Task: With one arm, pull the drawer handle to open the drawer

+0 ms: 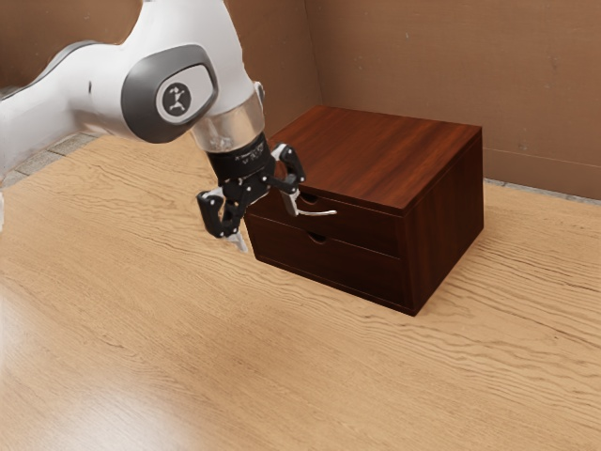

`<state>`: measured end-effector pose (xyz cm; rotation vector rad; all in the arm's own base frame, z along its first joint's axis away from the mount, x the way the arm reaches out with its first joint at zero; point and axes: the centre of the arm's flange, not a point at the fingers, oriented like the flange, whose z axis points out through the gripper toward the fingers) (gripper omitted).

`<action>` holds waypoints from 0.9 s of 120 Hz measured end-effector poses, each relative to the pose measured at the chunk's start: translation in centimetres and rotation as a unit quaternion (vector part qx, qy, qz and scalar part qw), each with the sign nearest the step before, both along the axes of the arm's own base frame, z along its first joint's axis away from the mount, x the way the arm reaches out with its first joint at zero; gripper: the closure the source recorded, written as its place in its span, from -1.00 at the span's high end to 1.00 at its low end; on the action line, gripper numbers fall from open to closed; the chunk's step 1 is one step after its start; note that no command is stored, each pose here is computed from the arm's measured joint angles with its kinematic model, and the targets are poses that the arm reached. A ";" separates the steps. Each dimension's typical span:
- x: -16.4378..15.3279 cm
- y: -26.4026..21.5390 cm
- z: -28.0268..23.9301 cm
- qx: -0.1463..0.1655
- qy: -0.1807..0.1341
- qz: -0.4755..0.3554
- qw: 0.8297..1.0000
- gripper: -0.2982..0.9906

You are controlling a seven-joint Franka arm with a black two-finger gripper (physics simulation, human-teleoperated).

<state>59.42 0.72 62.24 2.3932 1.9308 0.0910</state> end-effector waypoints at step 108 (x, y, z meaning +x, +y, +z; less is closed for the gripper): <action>5.8 4.3 -4.2 -0.013 -0.065 0.079 0.995 0.54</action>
